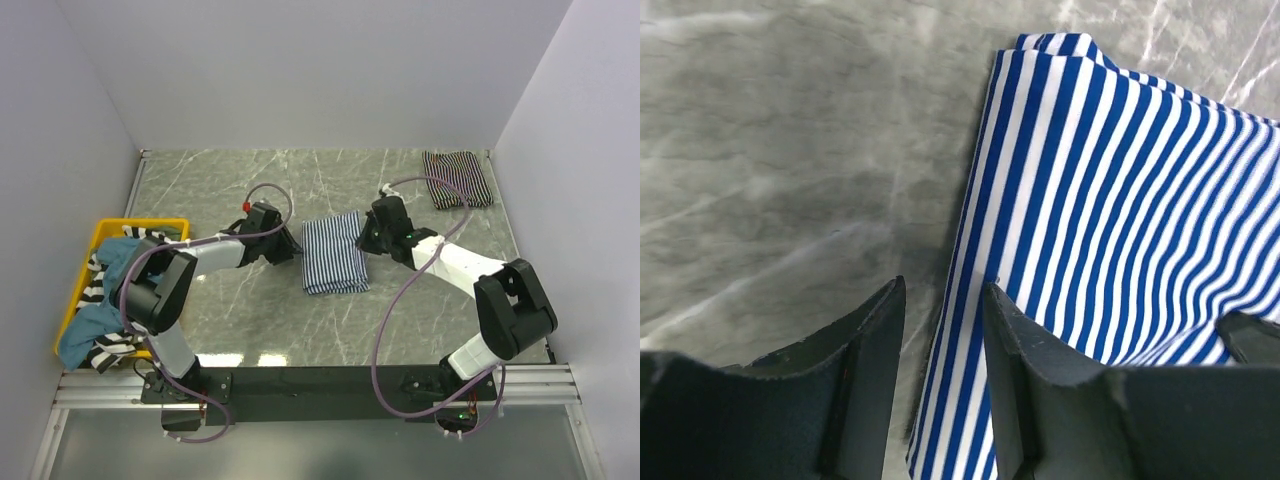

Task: Fold and stack the tank tops
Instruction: Fold the tank top

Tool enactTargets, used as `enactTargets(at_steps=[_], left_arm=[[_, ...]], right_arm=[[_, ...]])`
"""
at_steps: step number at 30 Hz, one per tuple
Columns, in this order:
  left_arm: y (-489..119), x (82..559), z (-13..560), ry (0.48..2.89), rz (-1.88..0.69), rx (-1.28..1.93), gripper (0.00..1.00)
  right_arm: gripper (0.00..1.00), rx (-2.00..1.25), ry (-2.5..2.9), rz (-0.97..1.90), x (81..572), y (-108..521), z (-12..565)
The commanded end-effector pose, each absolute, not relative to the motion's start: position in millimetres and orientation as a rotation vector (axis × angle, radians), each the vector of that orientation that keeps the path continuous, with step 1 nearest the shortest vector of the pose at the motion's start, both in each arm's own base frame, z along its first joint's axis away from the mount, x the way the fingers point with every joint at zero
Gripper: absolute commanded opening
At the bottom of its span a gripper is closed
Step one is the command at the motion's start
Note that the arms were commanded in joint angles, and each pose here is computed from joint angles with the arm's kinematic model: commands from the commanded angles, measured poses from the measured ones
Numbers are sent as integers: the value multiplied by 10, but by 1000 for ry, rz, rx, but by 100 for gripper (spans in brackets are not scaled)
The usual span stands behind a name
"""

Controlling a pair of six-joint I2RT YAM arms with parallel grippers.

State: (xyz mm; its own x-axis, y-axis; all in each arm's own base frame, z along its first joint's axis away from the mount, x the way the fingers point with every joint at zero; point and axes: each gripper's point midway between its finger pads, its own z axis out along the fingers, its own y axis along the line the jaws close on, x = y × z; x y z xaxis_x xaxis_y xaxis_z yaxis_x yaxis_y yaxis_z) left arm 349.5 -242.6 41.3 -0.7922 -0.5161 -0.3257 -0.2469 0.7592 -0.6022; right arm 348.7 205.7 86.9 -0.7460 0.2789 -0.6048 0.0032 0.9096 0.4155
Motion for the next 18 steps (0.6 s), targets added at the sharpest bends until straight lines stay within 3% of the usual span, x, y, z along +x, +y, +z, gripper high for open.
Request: enactTargets(at_steps=[1,18], left_arm=[[-2569,3580,528,2449,-792,-491,43],[-2821,3509,581,2425,-855,-410,45]], right_arm=[[0,228,2321,493,3530,1887,918],[0,328,2391,421,3537,1519,394]])
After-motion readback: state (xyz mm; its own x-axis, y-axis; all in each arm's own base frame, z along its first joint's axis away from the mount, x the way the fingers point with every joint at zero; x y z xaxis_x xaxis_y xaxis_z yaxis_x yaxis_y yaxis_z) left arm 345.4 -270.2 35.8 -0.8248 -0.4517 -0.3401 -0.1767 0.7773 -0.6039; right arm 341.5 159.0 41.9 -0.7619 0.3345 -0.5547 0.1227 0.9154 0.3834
